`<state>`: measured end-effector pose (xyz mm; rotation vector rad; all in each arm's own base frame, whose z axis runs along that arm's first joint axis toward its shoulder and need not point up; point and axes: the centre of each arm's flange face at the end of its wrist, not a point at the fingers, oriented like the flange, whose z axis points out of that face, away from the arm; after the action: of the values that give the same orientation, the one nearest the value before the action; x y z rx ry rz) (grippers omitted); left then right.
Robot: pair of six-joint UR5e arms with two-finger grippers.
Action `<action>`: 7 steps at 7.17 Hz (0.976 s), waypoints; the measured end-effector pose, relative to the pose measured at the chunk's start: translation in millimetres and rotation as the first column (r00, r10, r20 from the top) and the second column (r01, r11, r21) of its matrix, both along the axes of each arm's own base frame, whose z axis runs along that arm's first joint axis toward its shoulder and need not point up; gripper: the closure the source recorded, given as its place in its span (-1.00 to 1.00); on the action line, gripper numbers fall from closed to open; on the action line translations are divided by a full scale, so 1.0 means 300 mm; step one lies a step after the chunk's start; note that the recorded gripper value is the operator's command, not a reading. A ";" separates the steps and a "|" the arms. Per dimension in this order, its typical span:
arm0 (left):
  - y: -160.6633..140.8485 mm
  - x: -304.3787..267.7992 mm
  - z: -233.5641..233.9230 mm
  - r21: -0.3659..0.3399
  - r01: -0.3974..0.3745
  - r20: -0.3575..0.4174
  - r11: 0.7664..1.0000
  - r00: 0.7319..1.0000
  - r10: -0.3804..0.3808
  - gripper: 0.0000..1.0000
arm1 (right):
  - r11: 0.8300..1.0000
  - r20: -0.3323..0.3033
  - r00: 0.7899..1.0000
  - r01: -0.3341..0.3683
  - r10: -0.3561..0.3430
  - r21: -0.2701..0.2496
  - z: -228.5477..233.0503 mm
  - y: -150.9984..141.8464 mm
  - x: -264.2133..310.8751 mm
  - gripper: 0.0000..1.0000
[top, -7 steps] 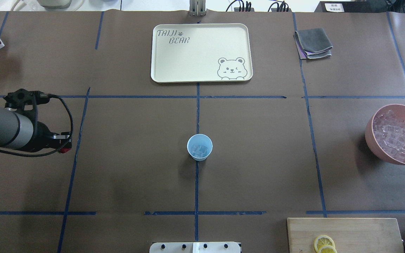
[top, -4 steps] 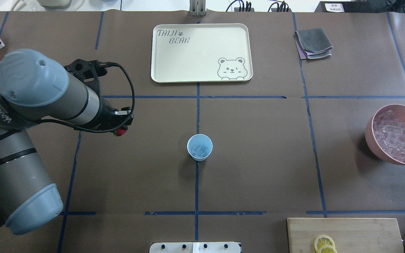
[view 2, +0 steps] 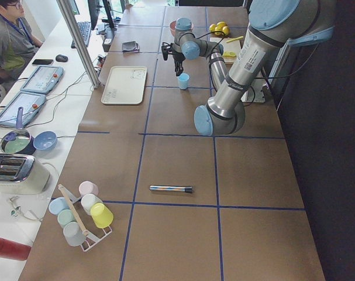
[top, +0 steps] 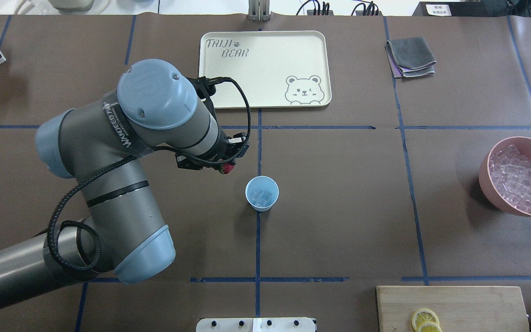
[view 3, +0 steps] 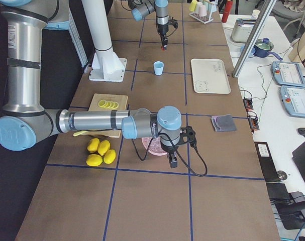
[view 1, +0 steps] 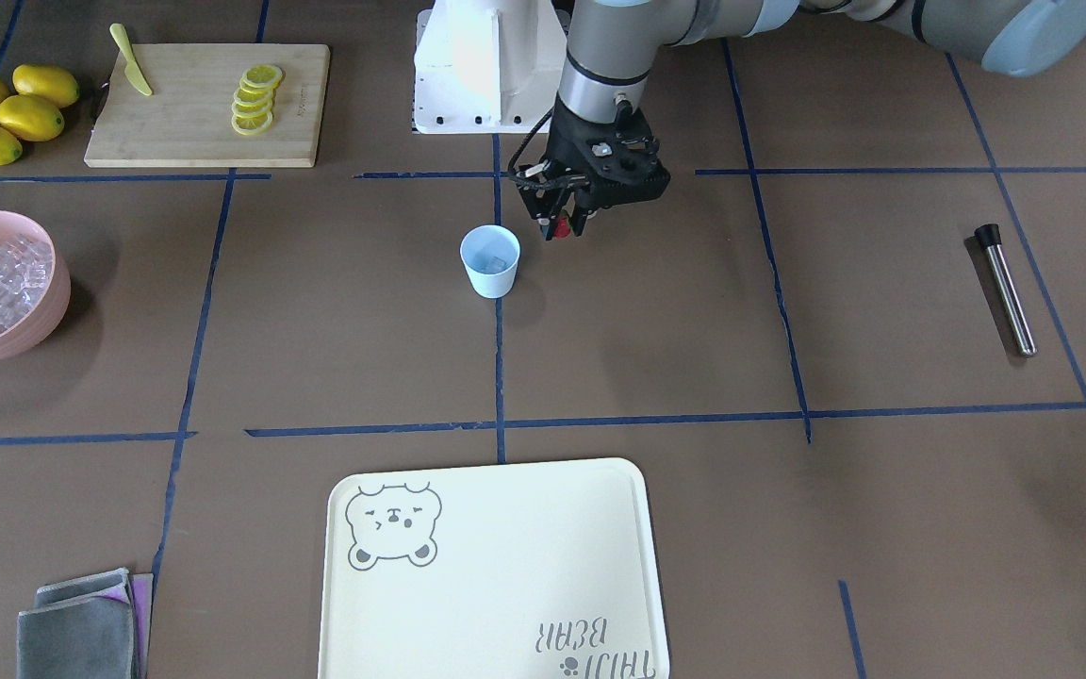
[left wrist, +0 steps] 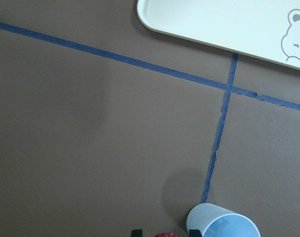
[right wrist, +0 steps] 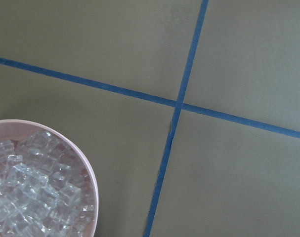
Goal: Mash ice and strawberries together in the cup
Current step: 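Carry the strawberry with the left gripper over the light-blue cup, then open the left gripper to drop the strawberry into the cup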
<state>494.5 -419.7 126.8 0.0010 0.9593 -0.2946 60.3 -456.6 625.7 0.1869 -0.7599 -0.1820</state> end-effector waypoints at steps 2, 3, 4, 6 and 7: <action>0.040 0.109 -0.019 -0.013 -0.023 -0.017 1.000 1.000 0.023 1.00 | 1.000 0.030 1.000 -0.007 0.007 -0.013 0.057 0.013 0.010 -0.98; 0.074 0.147 -0.019 -0.020 -0.040 -0.017 0.999 0.999 0.040 1.00 | 1.000 0.040 0.999 -0.008 0.008 -0.017 0.065 0.015 0.012 -0.98; 0.098 0.177 -0.018 -0.024 -0.047 -0.013 0.999 0.999 0.047 1.00 | 1.000 0.044 0.999 -0.009 0.009 -0.020 0.069 0.018 0.013 -0.98; 0.109 0.228 -0.019 -0.016 -0.042 -0.004 0.999 0.999 0.042 1.00 | 1.000 0.046 0.999 -0.010 0.010 -0.021 0.071 0.019 0.014 -0.98; 0.099 0.260 -0.028 -0.011 -0.038 -0.004 0.999 0.999 0.038 1.00 | 1.000 0.047 0.999 -0.010 0.011 -0.021 0.071 0.020 0.014 -0.98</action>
<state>572.5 -389.9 118.4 -0.0284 0.9601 -0.2647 64.5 -450.5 647.1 0.1761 -0.8073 -0.1606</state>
